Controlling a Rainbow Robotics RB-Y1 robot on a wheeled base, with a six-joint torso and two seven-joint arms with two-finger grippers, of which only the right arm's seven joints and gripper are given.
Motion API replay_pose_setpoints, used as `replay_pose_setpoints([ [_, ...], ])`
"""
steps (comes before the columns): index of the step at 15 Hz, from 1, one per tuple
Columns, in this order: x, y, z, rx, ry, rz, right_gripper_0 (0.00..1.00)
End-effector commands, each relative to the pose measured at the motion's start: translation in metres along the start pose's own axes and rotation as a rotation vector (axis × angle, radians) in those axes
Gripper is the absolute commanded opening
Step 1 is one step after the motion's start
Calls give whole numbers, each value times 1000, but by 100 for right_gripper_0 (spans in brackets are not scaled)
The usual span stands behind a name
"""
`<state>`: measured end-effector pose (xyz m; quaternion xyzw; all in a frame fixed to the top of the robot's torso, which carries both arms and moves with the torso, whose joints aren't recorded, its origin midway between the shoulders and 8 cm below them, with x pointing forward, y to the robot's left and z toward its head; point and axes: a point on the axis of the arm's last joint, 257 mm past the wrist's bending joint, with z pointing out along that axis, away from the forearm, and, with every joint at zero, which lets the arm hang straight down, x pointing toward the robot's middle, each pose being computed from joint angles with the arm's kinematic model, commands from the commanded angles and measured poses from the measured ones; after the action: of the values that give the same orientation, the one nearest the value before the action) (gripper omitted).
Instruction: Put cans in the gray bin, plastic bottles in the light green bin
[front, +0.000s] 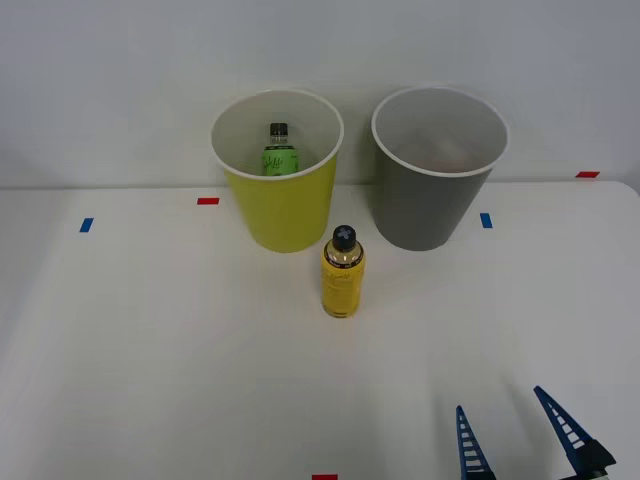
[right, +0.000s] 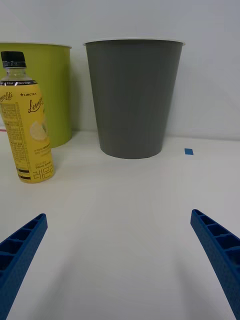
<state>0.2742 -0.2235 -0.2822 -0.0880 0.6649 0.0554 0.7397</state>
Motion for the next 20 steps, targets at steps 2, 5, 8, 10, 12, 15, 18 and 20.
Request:
replay_pose_setpoints([
  [2, 0, 0, 0, 0, 0, 0, 100],
  [5, 0, 0, 0, 0, 0, 0, 100],
  [8, 0, 0, 0, 0, 0, 0, 100],
  [10, 0, 0, 0, 0, 0, 0, 100],
  [12, 0, 0, 0, 0, 0, 0, 100],
  [15, 22, 1, -7, 6, 46, 23, 100],
  [18, 6, 6, -10, -36, -16, 22, 100],
  [20, -2, 10, -6, -74, -33, -18, 100],
])
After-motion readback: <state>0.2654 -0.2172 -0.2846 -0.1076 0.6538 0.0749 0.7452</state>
